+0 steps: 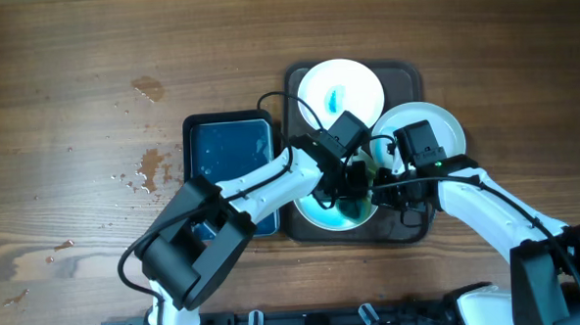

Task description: Clean dirty plates on tray and stack at the side

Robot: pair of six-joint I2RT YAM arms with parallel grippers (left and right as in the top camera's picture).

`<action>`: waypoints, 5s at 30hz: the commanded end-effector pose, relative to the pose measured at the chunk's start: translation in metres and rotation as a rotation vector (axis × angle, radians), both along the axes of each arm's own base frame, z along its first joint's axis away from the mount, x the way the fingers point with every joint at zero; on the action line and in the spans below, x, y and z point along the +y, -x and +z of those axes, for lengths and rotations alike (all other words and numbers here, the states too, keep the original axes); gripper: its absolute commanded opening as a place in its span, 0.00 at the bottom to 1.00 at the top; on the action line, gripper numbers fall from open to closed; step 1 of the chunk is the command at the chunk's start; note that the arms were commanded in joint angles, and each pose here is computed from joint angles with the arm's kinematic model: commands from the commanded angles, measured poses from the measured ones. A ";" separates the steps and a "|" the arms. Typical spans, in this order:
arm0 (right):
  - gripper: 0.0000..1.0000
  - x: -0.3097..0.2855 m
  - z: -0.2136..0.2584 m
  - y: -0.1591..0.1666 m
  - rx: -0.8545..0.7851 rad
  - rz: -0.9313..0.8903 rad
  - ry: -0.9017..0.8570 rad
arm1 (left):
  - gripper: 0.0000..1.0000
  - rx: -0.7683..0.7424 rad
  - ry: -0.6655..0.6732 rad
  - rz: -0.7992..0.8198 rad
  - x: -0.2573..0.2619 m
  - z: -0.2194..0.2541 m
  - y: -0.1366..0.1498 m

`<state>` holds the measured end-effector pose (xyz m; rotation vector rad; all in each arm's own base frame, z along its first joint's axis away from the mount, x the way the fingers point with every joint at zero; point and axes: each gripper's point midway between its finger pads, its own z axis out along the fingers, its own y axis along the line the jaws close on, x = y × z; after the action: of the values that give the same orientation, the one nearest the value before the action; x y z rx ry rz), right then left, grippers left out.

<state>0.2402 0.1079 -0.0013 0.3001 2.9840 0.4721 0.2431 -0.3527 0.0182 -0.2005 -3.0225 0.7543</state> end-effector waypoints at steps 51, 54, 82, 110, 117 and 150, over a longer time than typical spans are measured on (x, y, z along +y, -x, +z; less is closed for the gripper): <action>0.04 0.112 0.138 -0.096 -0.380 0.309 0.195 | 1.00 -0.386 -0.184 0.664 0.307 0.194 -0.004; 0.04 0.125 0.163 -0.098 -0.580 0.244 0.383 | 1.00 -0.413 -0.182 0.672 0.310 0.202 0.004; 0.04 0.204 0.304 -0.021 -1.294 0.323 0.892 | 1.00 -0.391 -0.192 0.669 0.310 0.196 0.001; 0.04 0.161 0.231 -0.054 -0.613 0.383 -0.016 | 1.00 -0.391 -0.192 0.669 0.310 0.196 0.001; 0.04 -0.069 0.306 -0.062 -0.657 -0.235 -0.029 | 1.00 -0.391 -0.192 0.669 0.310 0.196 0.001; 0.70 -0.148 0.113 -0.072 -0.244 -0.224 0.138 | 1.00 -0.391 -0.192 0.669 0.310 0.196 0.001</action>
<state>0.3164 -0.0543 0.1420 0.5878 2.6209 0.2468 0.2398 -0.0446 0.2107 0.7973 -3.5105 0.4673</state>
